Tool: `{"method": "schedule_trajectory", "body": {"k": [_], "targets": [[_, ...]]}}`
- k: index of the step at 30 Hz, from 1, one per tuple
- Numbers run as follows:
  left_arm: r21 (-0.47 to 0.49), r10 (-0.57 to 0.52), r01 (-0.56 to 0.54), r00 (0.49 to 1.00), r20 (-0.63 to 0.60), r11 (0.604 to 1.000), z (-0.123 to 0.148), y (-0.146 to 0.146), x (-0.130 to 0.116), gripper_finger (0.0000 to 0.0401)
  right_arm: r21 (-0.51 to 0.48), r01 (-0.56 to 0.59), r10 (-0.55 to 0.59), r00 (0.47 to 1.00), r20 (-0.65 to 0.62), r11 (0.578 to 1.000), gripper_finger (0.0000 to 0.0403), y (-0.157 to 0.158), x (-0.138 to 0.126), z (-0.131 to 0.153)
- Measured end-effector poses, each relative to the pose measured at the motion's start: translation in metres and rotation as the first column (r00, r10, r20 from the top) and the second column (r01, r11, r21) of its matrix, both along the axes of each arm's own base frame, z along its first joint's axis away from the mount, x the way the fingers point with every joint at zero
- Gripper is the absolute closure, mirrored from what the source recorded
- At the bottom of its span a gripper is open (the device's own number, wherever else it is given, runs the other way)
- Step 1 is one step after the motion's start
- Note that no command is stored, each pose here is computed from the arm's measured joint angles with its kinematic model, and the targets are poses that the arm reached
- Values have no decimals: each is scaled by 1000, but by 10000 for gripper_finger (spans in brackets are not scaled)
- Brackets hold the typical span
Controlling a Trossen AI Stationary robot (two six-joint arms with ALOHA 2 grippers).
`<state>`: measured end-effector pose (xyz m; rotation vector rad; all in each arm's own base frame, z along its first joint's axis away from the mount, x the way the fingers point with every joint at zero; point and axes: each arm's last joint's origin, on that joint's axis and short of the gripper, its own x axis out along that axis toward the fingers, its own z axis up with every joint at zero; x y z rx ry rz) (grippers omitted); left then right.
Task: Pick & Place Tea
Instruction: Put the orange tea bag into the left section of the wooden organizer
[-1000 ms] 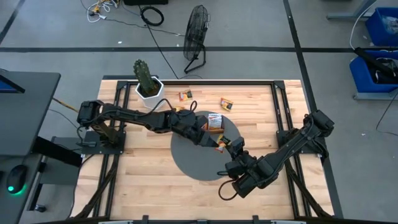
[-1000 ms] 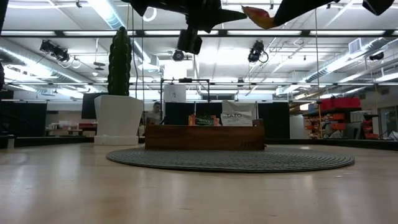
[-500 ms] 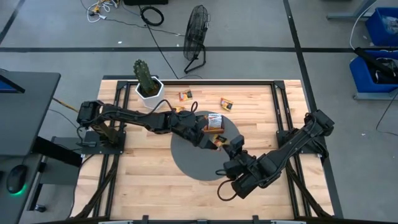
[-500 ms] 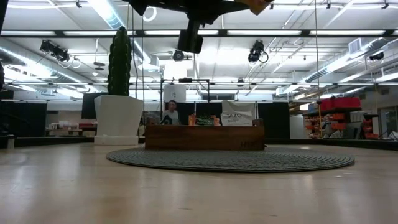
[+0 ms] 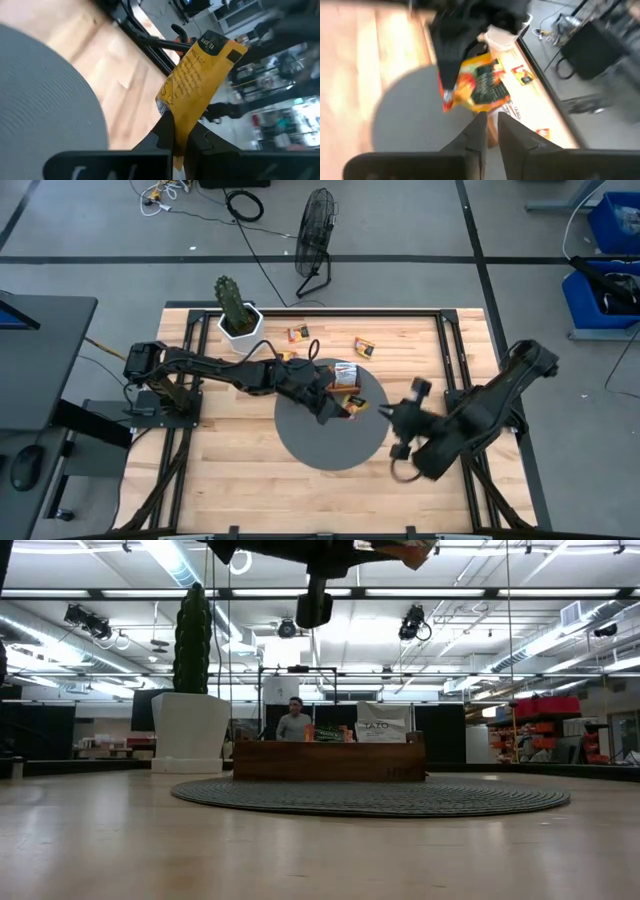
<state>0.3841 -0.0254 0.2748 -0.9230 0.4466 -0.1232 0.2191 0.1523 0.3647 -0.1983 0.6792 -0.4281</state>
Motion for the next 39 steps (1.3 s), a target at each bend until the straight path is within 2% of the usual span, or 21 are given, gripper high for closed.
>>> {"method": "schedule_trajectory", "body": {"k": [3,7,11,16,20,30,34,39], "targets": [[72,-7,5,1000,23,997,0,2,0,390,141,50,-64,993,96,989,348,-16,-16,20],[118,17,-24,998,60,993,2,8,2,393,344,52,-112,981,156,938,344,-35,-35,40],[162,12,-41,984,179,986,12,17,4,390,431,28,-134,967,218,902,344,-48,-51,54],[143,-17,-37,933,361,989,34,33,3,393,445,15,-148,952,267,895,333,-58,-59,64],[136,-48,-20,879,475,991,49,45,-1,392,436,36,-169,948,270,899,297,-62,-53,64],[128,-39,-28,869,492,991,56,57,-3,392,420,60,-194,939,283,906,153,-72,-13,60],[132,-54,-14,866,497,991,57,56,-3,393,419,41,-186,932,310,907,136,-74,-1,61],[154,-67,-16,851,522,988,59,55,-3,391,442,40,-179,944,277,896,145,-82,11,57]]}}
